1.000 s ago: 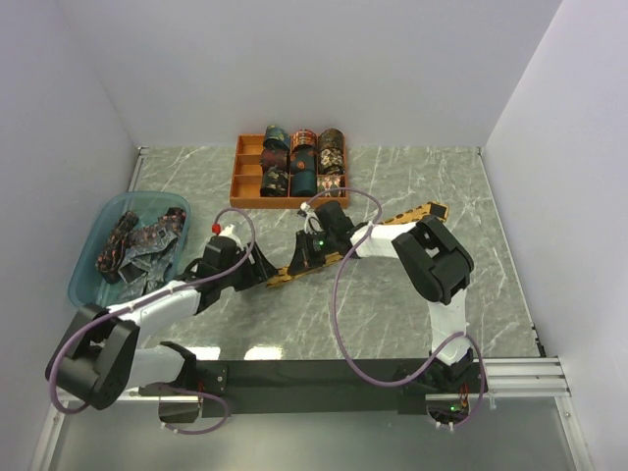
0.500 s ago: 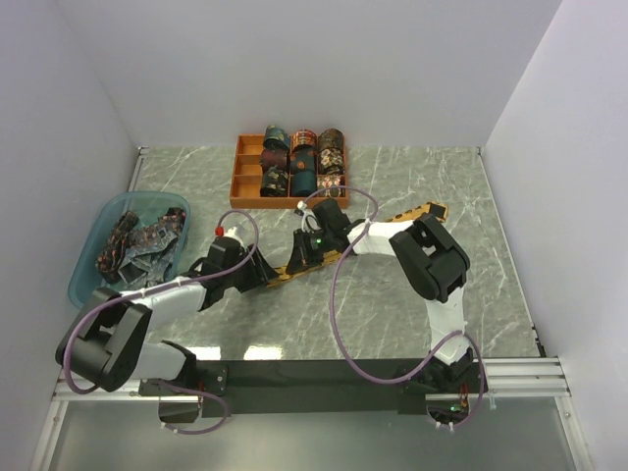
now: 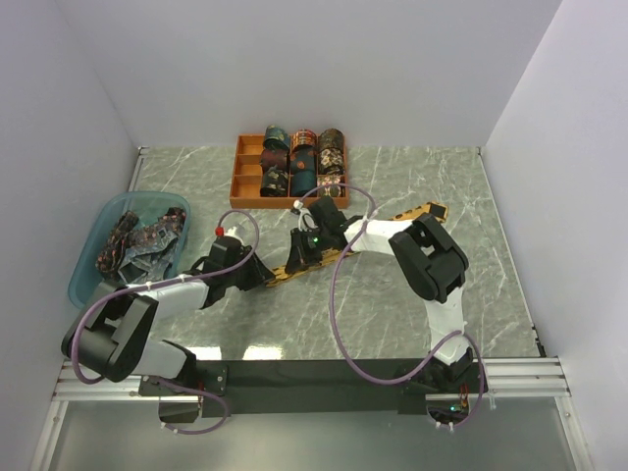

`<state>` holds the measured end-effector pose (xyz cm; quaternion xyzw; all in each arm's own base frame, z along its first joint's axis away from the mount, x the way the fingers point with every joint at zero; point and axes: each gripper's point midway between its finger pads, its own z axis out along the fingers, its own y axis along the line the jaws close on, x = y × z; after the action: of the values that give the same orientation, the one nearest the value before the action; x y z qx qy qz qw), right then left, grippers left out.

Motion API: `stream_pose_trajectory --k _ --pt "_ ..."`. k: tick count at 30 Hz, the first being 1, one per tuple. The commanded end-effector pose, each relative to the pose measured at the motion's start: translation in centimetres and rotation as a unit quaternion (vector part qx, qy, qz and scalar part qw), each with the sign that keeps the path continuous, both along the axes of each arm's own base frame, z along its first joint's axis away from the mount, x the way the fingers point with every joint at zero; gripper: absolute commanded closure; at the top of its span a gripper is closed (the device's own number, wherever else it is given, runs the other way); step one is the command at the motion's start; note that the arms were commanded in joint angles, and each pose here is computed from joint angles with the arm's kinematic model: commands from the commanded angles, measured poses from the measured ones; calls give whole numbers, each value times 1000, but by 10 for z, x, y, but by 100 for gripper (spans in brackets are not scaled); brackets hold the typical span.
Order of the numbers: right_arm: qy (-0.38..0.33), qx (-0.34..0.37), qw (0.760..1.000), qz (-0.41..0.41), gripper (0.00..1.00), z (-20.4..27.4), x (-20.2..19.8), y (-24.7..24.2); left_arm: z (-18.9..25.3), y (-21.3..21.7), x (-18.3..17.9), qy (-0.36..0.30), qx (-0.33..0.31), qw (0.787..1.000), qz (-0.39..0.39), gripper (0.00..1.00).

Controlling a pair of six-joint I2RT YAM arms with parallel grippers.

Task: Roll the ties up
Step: Roll the tie

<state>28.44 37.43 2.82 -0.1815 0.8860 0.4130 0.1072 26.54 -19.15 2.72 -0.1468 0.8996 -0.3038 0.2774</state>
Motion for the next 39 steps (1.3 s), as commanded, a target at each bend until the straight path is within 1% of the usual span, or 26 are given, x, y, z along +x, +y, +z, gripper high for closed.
stream_pose_trajectory --k 1,2,3,4,5,6,7,9,10,14,20,24,31,34,37,39 --pt "-54 -35 998 -13 87 16 14 -8 0 0 1 4 4 1000 3 79" --pt "-64 -42 997 -18 82 20 17 -11 1 0 1 2 4 1000 2 82" --pt "-84 -61 994 -34 80 25 24 -19 0 1 0 3 5 1000 0 87" --pt "-93 -69 992 -42 78 28 27 -23 0 1 -1 3 4 1000 -1 89" --pt "-103 -79 990 -52 74 30 30 -28 1 0 0 0 4 1000 -3 90" --pt "-118 -95 986 -70 71 33 36 -37 1 0 -1 -1 3 1000 -4 91" --pt "-124 -107 983 -80 70 33 40 -44 1 0 -1 -2 3 1000 -7 95" --pt "-130 -126 979 -93 68 35 43 -54 4 -2 0 -5 -4 1000 -7 98" --pt "-140 -143 974 -105 68 35 48 -61 6 -3 0 -5 -7 1000 -7 99" --pt "-155 -175 963 -131 68 37 57 -73 13 -10 0 -18 -29 999 -19 99" --pt "-160 -195 954 -160 68 37 60 -84 20 -8 2 -24 -15 999 -24 98" --pt "-166 -205 952 -155 67 33 59 -82 31 -3 5 -41 -9 999 -15 98" --pt "-173 -218 950 -140 67 27 53 -77 34 3 2 -39 -6 999 1 97" --pt "-160 -230 950 -141 68 17 49 -81 33 5 1 -36 -8 999 12 98" --pt "-149 -239 949 -139 71 8 44 -84 30 9 2 -31 0 999 22 98" --pt "-147 -252 945 -145 75 1 41 -91 27 15 3 -23 7 999 39 99"
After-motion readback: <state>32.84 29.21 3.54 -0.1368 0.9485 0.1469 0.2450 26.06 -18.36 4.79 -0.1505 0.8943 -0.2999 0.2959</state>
